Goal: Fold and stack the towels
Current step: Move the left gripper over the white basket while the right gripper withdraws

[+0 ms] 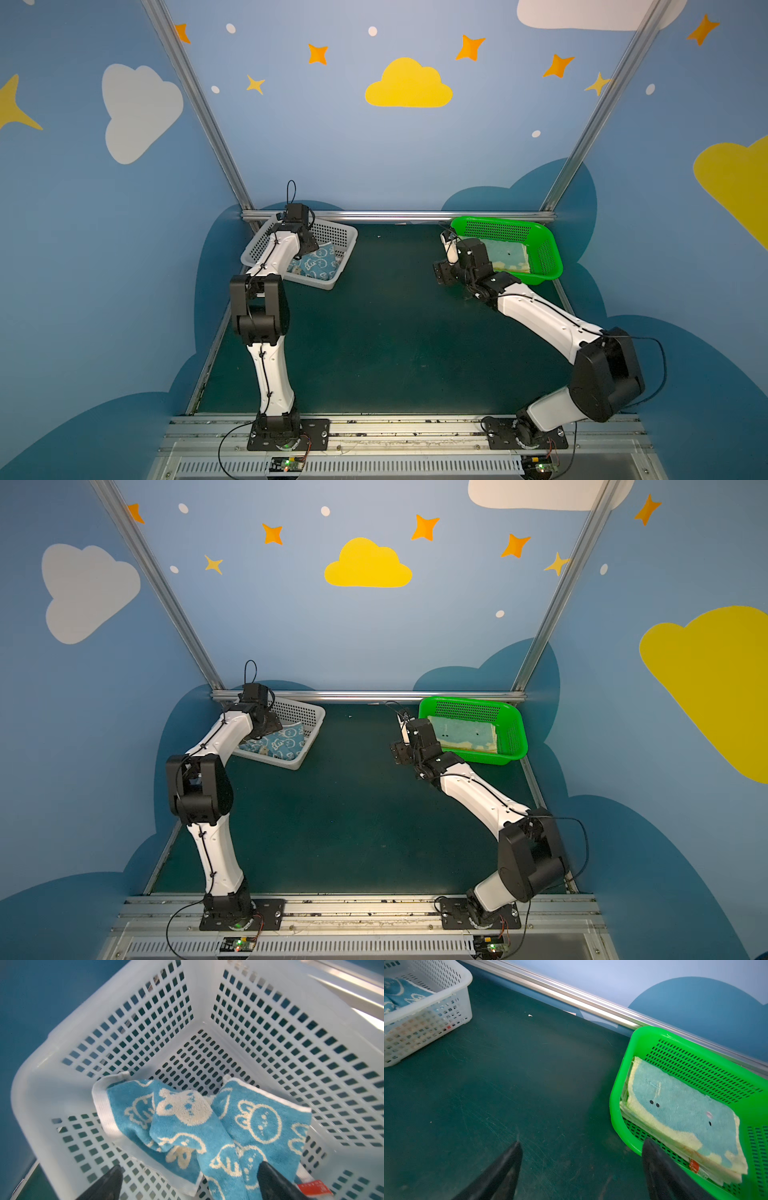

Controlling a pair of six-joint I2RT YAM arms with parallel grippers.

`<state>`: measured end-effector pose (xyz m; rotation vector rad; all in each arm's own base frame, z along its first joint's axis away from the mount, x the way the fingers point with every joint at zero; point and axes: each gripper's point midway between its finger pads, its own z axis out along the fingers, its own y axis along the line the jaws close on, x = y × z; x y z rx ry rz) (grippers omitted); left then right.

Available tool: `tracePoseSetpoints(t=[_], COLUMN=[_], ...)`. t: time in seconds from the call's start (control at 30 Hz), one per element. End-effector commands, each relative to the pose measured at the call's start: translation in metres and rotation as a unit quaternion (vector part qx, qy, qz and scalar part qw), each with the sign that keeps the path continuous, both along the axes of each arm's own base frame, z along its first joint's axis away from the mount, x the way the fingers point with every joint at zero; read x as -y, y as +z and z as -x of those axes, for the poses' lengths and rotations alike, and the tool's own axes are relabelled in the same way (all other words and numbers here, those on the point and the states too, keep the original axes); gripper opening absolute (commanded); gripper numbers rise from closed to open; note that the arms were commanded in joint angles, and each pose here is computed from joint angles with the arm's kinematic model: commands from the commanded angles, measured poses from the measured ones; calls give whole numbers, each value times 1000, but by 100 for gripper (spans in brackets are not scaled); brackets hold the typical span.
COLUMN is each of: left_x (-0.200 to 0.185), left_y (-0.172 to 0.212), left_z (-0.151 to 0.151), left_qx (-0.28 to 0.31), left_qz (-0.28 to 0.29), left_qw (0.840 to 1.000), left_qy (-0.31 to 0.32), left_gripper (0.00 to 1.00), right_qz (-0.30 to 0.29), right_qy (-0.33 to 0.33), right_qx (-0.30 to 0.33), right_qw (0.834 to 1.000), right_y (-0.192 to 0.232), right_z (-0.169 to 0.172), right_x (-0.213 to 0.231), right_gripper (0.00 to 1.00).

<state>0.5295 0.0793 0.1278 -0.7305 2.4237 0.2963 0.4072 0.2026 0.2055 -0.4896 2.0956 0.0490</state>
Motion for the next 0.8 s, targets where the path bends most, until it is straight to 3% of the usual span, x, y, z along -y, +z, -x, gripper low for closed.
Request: tracePoseSetpoints(t=[0.0,0.2,0.3,0.43,0.5,0.57,0.6,0.77], left_x=[-10,-24,-24,-15,-12,-9,-6,11], left_y=[-20,-54,-64,-69,-67,-60,-55,-10], left_z=[0,-10,-13,-20,-22,-26,-28,-34], left_qx=[-41,-82,-88,-82,-75,-62,-52,17], left_qz=[11,30,36,58,65,75,80,101], left_qw=[999,996,995,995,995,995,995,993], left_qy=[3,11,6,-18,-23,-28,-33,-62], left_gripper=[100,98,90,59,30,9,4,4], right_qz=[-2,13,9,1,0,-2,-3,-7], right_qy=[-4,16,14,18,19,22,23,21], right_qx=[-31,-85,-99,-112,-118,-122,-123,-126], right_qw=[1000,996,995,993,993,992,992,992], right_y=[-10,-23,-28,-34,-38,-40,-40,-43], right_z=[16,38,41,44,45,46,46,45], right_x=[5,6,6,2,1,-1,-2,-3], right_gripper=[86,86,86,86,86,86,86,86])
